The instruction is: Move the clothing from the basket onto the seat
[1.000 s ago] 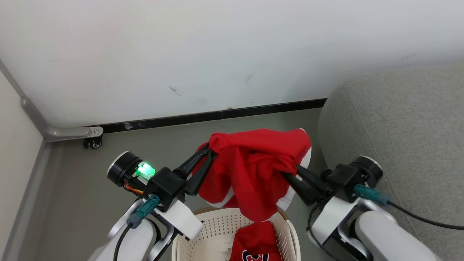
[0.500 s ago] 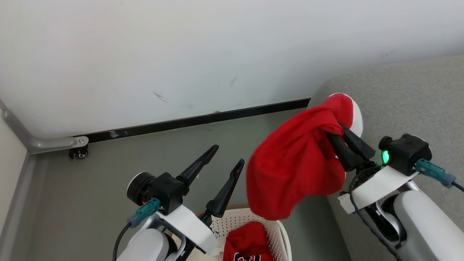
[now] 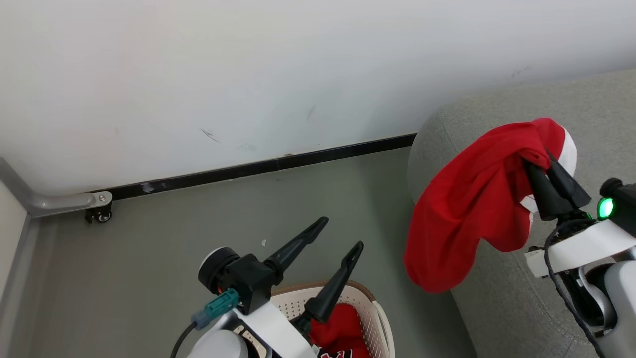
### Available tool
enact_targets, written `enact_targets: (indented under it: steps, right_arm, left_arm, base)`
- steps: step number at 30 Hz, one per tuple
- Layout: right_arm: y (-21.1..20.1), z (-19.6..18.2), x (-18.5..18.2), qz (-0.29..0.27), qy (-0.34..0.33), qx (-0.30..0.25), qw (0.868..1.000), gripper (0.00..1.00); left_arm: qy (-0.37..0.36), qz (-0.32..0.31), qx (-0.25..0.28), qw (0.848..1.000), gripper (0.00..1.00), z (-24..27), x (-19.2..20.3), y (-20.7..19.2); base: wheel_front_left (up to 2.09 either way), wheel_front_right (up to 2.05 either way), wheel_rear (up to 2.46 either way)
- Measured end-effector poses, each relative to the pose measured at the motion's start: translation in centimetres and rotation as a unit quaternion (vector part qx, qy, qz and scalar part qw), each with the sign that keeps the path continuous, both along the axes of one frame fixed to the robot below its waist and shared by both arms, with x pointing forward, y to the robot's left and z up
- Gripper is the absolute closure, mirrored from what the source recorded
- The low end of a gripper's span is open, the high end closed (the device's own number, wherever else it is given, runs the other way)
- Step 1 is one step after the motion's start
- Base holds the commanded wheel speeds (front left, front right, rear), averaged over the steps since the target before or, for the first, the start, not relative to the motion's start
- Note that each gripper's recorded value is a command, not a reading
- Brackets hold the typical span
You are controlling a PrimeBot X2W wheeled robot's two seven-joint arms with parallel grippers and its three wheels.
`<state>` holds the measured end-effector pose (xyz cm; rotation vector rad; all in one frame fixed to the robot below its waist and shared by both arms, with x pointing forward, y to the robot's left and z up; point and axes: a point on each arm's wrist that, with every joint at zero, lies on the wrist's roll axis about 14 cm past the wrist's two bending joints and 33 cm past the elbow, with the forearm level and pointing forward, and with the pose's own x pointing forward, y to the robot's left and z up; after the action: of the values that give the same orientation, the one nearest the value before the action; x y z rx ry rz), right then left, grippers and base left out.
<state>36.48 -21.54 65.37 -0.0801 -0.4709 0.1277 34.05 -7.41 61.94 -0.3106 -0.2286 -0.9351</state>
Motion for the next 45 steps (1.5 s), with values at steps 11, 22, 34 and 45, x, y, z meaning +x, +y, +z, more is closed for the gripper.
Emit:
enact_targets:
  steps: [11, 22, 34, 45]
  right_arm:
    - [-5.5, -1.9, -3.3, -0.089, 0.018, 0.008, 0.996, 1.0]
    - [-8.2, -4.2, -6.4, -0.146, 0.048, 0.016, 0.988, 1.0]
    - [-10.3, -5.8, -7.5, -0.179, 0.082, 0.035, 0.98, 1.0]
    - [-13.4, -1.7, -2.9, -0.191, 0.082, -0.025, 0.978, 1.0]
  left_arm:
    - [0.0, -0.086, 0.021, 0.996, 0.0, -1.0, -3.8, -3.6]
    - [0.002, -0.159, 0.02, 0.987, 0.0, -1.1, -6.6, -6.4]
    - [-0.001, -0.187, 0.016, 0.982, 0.0, -1.4, -6.0, -7.5]
    - [-0.024, -0.171, 0.029, 0.985, 0.0, -1.9, -3.2, -7.2]
  base:
    - [0.0, 0.0, 0.0]
    - [0.0, 0.0, 0.0]
    - [0.0, 0.0, 0.0]
    - [0.0, 0.0, 0.0]
